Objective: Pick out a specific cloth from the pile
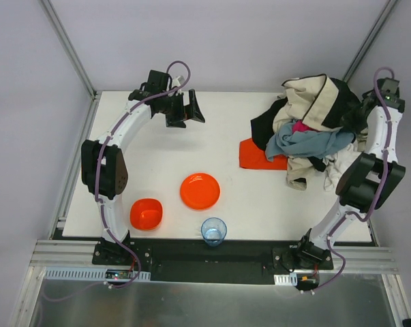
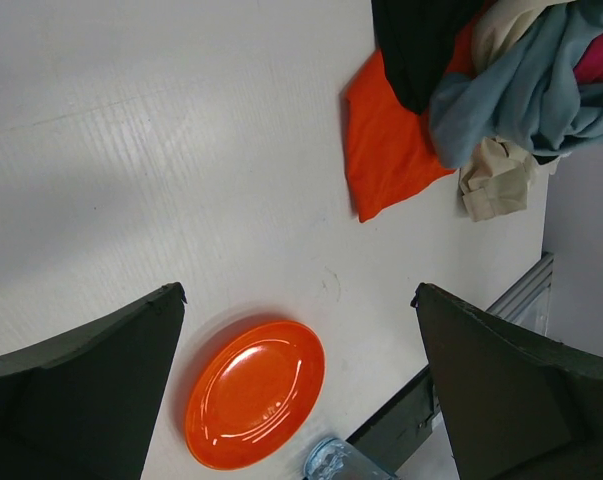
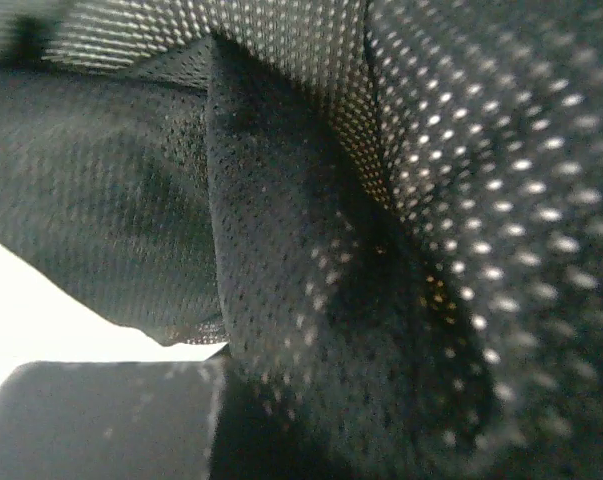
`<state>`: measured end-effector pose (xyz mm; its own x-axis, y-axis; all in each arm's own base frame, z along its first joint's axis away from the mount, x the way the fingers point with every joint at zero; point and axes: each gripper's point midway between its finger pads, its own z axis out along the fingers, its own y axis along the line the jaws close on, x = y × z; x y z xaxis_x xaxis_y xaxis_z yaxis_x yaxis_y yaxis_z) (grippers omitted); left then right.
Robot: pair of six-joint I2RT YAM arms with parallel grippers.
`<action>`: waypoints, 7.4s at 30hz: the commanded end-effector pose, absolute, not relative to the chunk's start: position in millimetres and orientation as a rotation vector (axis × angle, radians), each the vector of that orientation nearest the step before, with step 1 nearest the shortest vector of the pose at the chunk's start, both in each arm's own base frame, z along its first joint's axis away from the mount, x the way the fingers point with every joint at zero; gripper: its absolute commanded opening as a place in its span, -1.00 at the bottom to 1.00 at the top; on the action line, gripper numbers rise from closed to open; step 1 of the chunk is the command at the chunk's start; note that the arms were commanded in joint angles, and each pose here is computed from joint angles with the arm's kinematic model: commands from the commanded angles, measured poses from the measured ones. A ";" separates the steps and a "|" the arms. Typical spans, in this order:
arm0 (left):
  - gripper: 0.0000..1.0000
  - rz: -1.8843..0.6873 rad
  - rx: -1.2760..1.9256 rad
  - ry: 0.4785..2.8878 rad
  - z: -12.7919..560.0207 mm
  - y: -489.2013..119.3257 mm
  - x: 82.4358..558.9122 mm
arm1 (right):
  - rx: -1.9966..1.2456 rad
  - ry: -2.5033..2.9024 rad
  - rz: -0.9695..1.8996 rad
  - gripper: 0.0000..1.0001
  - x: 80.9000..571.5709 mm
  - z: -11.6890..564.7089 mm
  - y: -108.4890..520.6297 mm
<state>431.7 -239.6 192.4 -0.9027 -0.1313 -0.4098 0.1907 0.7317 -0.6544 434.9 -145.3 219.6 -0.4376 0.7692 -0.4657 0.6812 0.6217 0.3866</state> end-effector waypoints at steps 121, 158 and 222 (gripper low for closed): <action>0.98 -1.211 0.069 2.444 234.7 -319.6 420.5 | 0.816 1.713 0.433 -0.99 542.9 404.9 -100.8; 0.36 -1.399 -0.605 2.894 70.2 -435.7 428.6 | 1.415 2.105 0.203 -0.99 496.9 130.9 -168.9; -1.00 -1.345 -0.067 2.278 294.9 -314.6 456.0 | 1.423 1.944 0.475 -0.99 508.2 190.3 -194.7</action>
<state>472.9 -275.2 322.0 -0.8024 -0.4024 -0.4408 0.1845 0.5351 -0.8244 505.7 -160.3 167.3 -0.2658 0.9364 -0.2291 0.7079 0.3509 0.6129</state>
